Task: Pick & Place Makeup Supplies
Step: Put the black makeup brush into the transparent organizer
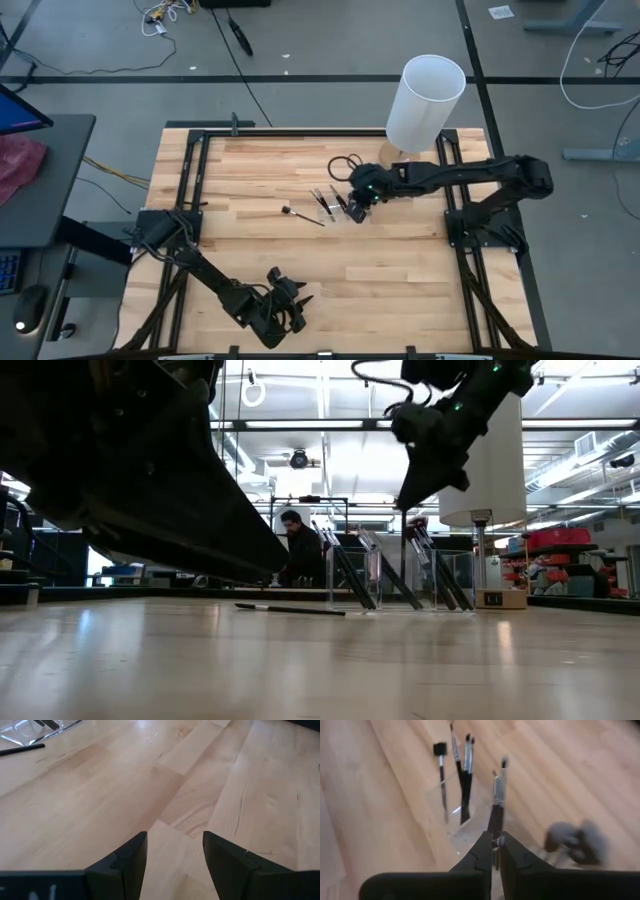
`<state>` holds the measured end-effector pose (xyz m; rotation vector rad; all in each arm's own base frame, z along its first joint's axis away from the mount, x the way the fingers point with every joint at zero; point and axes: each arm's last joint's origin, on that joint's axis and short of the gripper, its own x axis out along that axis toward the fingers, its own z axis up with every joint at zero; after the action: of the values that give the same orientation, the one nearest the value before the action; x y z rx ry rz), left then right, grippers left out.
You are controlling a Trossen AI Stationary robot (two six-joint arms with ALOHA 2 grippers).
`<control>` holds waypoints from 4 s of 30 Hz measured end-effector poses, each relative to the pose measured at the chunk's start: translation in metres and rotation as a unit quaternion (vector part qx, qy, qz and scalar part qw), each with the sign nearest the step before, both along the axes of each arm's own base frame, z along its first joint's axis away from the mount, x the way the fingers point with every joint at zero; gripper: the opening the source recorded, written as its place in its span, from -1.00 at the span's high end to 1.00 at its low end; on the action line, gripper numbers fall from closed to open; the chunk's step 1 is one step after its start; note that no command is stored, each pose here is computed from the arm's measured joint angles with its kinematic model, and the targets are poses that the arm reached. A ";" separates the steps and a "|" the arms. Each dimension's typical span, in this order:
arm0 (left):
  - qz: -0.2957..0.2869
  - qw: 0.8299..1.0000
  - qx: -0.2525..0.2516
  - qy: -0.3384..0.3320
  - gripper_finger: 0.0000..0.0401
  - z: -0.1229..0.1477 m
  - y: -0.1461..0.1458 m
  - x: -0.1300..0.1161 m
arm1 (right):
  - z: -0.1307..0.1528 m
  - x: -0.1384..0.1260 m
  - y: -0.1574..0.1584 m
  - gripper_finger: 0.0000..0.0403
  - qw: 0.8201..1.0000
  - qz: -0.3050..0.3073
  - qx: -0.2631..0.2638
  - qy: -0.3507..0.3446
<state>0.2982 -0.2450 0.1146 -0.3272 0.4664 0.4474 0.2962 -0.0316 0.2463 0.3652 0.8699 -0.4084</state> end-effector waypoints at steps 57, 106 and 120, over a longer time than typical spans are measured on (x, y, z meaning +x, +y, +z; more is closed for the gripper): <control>0.066 0.997 -0.006 -0.050 0.03 0.008 -0.005 -0.019 | 0.018 -0.014 0.161 0.59 0.972 0.170 -0.095 -0.129; 0.361 0.926 -0.084 0.074 -0.25 -0.007 0.172 0.043 | -0.082 -0.104 0.329 0.80 0.953 0.190 -0.143 -0.186; 0.426 0.900 -0.082 0.045 -0.26 -0.007 0.198 0.044 | -0.081 -0.103 0.330 0.80 0.954 0.188 -0.137 -0.191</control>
<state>0.3423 -0.0472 0.1074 -0.6784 0.4359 1.2874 0.1929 0.2984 0.1654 0.0123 0.4777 -0.0936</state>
